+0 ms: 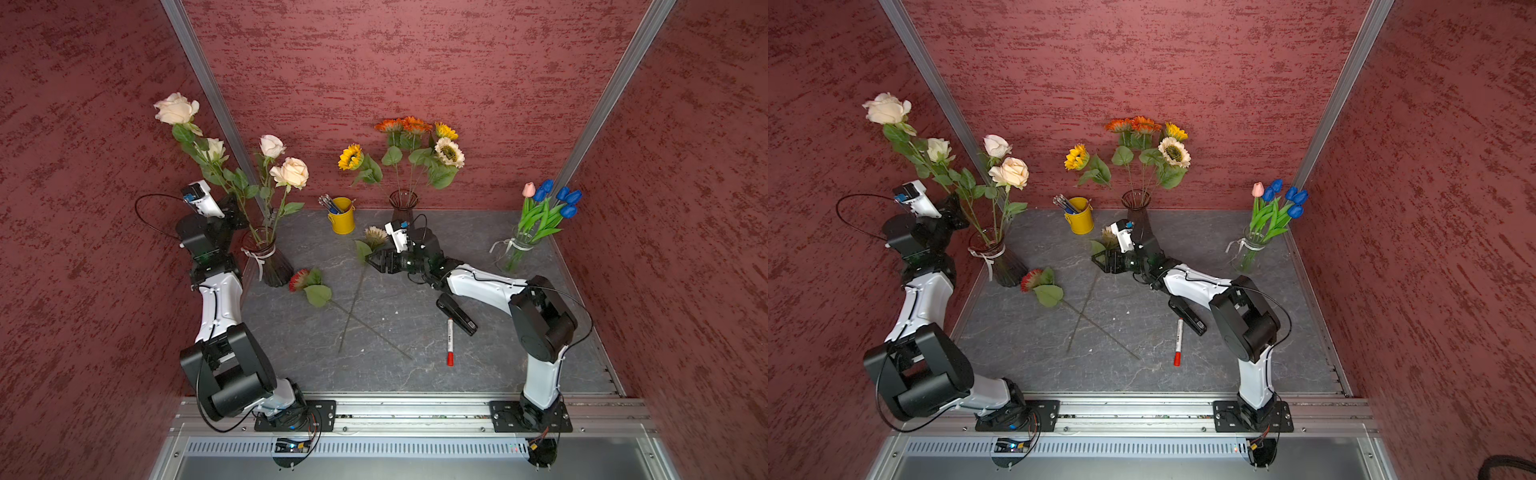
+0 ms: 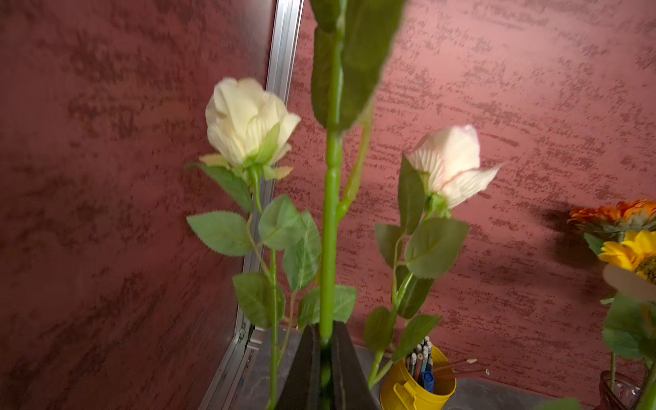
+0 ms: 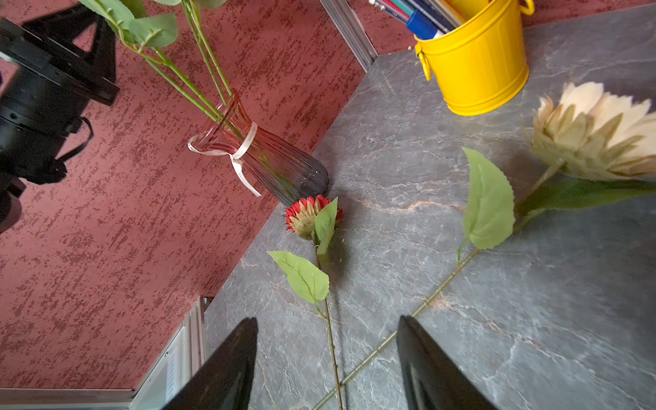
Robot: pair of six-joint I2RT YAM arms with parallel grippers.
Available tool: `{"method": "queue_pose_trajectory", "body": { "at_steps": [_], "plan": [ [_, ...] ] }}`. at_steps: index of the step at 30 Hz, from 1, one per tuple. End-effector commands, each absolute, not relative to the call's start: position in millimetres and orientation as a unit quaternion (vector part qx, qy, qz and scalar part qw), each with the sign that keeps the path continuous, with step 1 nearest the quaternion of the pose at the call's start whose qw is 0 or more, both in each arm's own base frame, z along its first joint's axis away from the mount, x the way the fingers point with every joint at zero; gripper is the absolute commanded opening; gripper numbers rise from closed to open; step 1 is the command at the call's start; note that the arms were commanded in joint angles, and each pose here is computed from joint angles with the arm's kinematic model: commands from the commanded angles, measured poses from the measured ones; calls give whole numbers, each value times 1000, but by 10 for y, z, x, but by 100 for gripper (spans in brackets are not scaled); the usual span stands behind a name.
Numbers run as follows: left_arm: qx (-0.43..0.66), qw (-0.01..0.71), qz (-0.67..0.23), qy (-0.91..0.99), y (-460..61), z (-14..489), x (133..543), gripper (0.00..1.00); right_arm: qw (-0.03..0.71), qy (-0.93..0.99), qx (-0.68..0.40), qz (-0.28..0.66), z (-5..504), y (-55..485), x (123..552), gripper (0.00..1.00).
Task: Arrange the flowers in different vases according to their variety
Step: Insert the flower into the vase.
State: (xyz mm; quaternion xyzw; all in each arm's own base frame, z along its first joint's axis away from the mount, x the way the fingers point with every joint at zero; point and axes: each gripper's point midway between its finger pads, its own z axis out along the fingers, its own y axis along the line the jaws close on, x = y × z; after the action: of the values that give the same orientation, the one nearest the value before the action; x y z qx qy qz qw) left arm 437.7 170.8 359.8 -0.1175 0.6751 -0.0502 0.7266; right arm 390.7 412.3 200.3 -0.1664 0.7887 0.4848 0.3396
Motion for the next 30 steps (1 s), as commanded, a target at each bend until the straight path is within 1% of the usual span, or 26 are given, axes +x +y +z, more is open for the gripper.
{"method": "queue_pose_trajectory", "body": {
  "at_steps": [1,2,3,4,6,11,13,16,18,21,26,30],
  "plan": [
    [-126,713,-34,689,1647,3369,4327,10,336,794,-178,475,2031,4147,3934,74],
    [-135,703,-36,697,1636,3282,4311,31,331,800,-181,467,1987,4139,3922,77],
    [-147,688,-39,710,1627,3175,4296,57,323,806,-185,460,1940,4144,3892,78],
    [-159,672,-44,722,1613,3084,4277,70,314,813,-187,453,1873,4148,3861,79],
    [-166,656,-50,735,1545,3010,4218,79,300,823,-195,442,1784,4176,3771,80],
    [-157,652,-49,740,1263,3177,3944,90,270,845,-256,384,1578,4314,3431,80],
    [-164,649,-55,741,1182,3269,3789,95,255,851,-275,366,1472,4378,3289,77],
    [-185,628,-73,752,1057,3287,3530,100,233,856,-298,353,1287,4476,3092,70],
    [-192,607,-84,766,949,3238,3341,100,221,854,-319,347,1180,4576,2926,66],
    [-216,583,-106,776,805,3167,3083,100,219,854,-342,324,1021,4683,2798,66],
    [-257,530,-155,793,509,2920,2729,100,209,859,-365,292,712,4852,2810,62],
    [-259,522,-163,796,354,2876,2501,100,216,856,-383,272,627,4937,2845,61]
  ]
}}
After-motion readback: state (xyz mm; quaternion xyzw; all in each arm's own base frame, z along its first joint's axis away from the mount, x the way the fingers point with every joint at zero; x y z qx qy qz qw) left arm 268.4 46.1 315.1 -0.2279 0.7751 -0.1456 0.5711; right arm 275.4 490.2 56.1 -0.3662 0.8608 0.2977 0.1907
